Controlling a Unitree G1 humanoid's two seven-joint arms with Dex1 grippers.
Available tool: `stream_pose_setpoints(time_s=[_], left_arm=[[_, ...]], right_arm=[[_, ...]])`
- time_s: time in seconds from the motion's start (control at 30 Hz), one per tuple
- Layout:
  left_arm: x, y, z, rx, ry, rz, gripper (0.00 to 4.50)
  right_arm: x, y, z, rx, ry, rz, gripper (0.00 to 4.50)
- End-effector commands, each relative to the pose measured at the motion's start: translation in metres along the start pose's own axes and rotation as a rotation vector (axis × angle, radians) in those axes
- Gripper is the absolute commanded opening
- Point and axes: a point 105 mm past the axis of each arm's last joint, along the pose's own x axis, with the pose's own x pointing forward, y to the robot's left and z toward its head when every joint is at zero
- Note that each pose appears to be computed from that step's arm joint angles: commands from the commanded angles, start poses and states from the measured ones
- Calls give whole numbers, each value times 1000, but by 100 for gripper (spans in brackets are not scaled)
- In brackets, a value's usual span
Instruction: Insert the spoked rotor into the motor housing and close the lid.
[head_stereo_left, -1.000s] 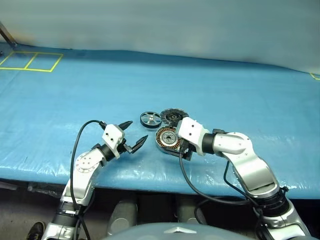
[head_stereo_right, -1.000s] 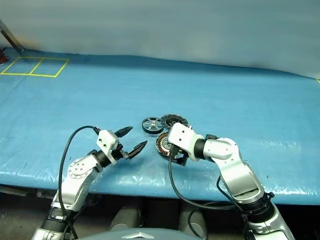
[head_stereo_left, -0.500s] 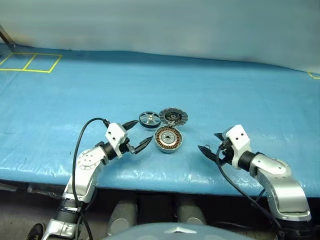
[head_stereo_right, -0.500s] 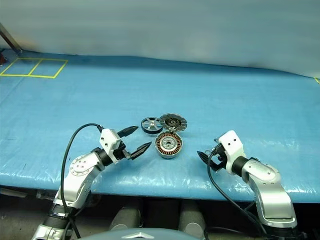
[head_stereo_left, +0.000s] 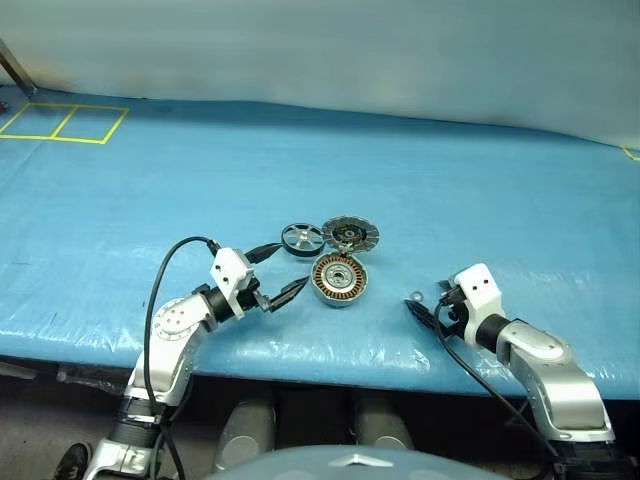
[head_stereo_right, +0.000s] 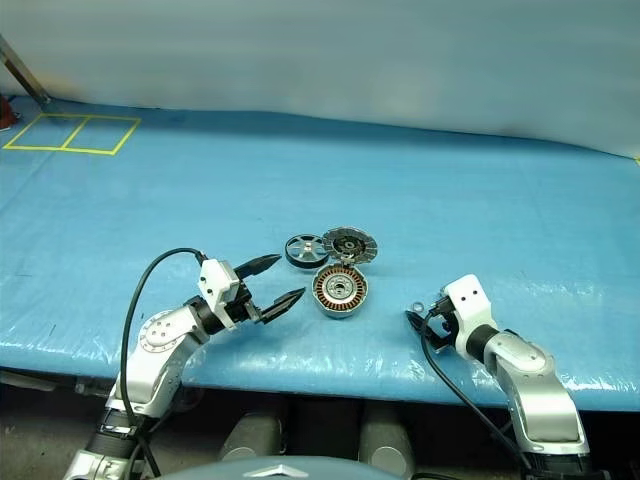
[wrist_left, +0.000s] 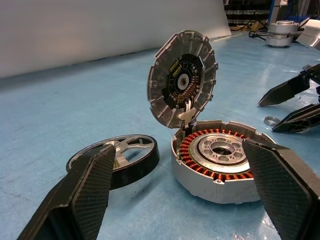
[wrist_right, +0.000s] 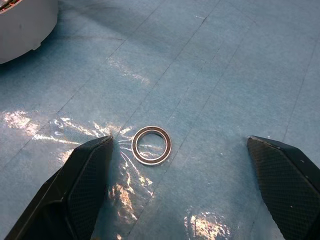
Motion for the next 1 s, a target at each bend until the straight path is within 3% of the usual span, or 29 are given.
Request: stream_pose_setpoints(time_s=[0.03,0.2,0.43,0.53,0.67,0.83,1.0], left_arm=[[-1,2,6,27,-27,2,444],[0,1,5,24,-27,0,444],[-4,0,2,9,-24,1,444],[-6,-1,1,3,-22,-2,444],[-8,-3,-2,-9,-19,-7,444],[-9,-3,-1,-3,-42,-6,444],[-10,-4,0,4,-72,-11,444]], right_arm=[[-3,2,-6,0,23,7,409],[-1,4,-8,2,28,1,257],[3,7,-8,21,31,13,257],[4,9,-9,32,40,23,195],[6,11,-7,25,43,26,75],[8,15,8,4,-5,51,74],[9,34,43,-63,-114,149,74]])
